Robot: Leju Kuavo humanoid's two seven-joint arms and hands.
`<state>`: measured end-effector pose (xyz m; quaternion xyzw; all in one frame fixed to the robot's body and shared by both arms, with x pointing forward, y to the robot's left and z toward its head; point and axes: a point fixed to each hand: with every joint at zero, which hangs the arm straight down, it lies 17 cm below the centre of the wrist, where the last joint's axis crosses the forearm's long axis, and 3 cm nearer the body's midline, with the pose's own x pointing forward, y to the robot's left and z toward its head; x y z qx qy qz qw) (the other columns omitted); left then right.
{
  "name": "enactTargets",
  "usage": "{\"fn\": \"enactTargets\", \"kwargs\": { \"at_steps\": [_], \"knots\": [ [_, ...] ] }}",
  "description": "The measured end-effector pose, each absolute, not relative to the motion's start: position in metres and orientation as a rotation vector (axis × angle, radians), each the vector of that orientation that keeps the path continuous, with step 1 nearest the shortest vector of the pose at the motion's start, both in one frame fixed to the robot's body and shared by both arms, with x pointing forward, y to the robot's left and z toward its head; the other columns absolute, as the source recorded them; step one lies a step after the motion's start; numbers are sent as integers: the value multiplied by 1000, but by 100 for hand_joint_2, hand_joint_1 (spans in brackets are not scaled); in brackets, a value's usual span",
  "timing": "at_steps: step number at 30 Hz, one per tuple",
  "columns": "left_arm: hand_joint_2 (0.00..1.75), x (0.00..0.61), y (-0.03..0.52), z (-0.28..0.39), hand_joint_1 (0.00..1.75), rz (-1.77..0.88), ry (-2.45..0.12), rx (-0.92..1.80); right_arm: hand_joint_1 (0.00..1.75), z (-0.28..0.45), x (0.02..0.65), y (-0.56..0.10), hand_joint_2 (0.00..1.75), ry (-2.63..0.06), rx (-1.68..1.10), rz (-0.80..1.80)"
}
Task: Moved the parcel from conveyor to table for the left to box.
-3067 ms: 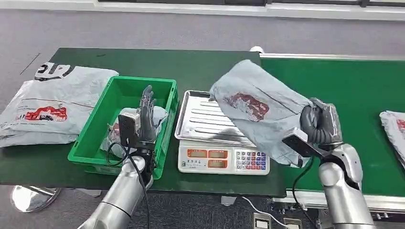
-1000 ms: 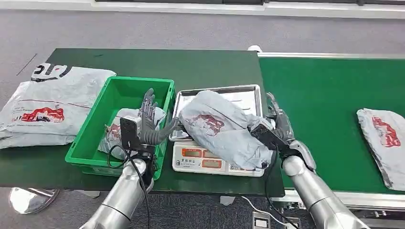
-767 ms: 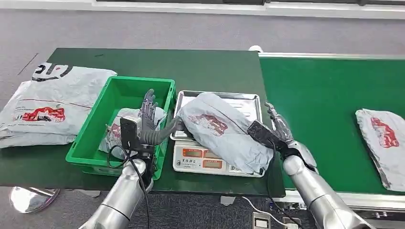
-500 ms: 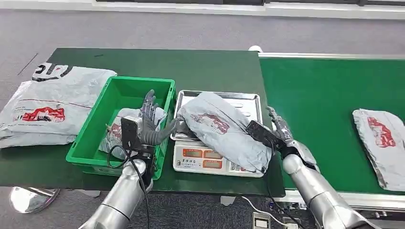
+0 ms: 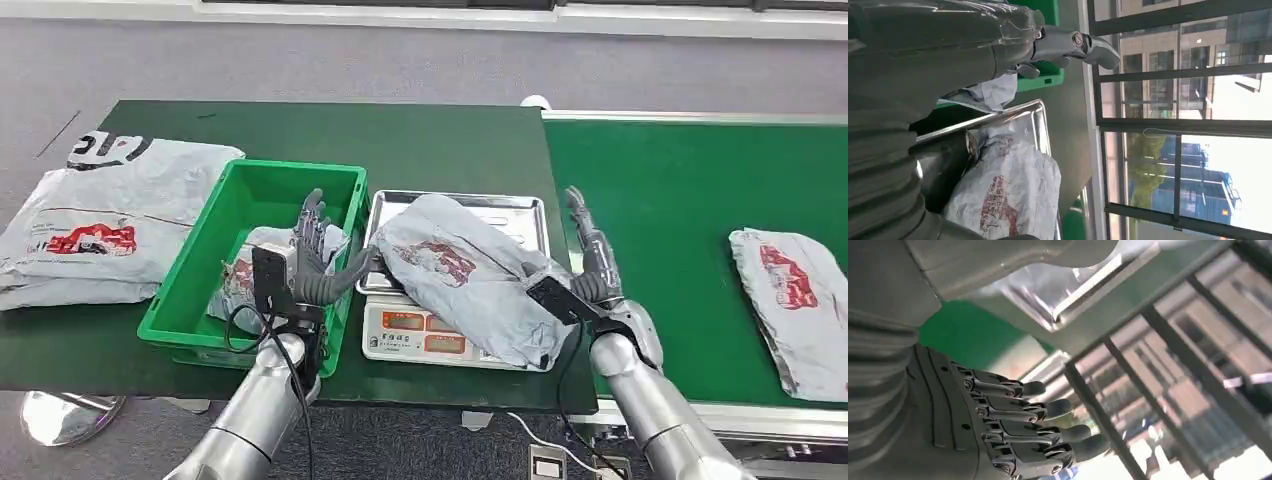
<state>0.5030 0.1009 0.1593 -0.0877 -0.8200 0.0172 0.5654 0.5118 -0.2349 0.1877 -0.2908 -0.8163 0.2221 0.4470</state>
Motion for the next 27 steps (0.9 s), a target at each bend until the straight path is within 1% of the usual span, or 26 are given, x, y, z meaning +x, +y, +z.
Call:
{"fn": "enactTargets", "kwargs": {
  "at_steps": [2, 8, 12, 13, 16, 17, 21, 23, 27],
  "knots": [
    [175, 503, 101, 160, 0, 40, -1929, -210, 0, 197, 507, -242, 175, -2043, -725, 492],
    [175, 503, 100, 160, 0, 40, -1931, -211, 0, 208, 500, -250, 175, -2070, -738, 429],
    [175, 503, 101, 162, 0, 47, -1932, -218, 0, 213, 492, -272, 175, -2093, -719, 291],
    [175, 503, 101, 163, 0, 54, -1935, -221, 0, 212, 490, -278, 0, -2092, -704, 254],
    [175, 504, 103, 170, 0, 67, -1949, -226, 0, 207, 484, -299, 0, -2075, -676, 142],
    [175, 503, 102, 173, 0, 52, -1962, -218, 0, 205, 480, -307, 175, -2072, -682, 107],
    [175, 501, 97, 198, 0, -63, -2066, -74, 0, 185, 452, -360, 175, -2044, -746, -116],
    [175, 497, 84, 213, 0, -131, -2120, -28, 0, 172, 440, -377, 175, -2010, -774, -165],
    [175, 491, 65, 224, 0, -173, -2155, -43, 0, 159, 429, -390, 175, -1970, -802, -202]
  ]
}}
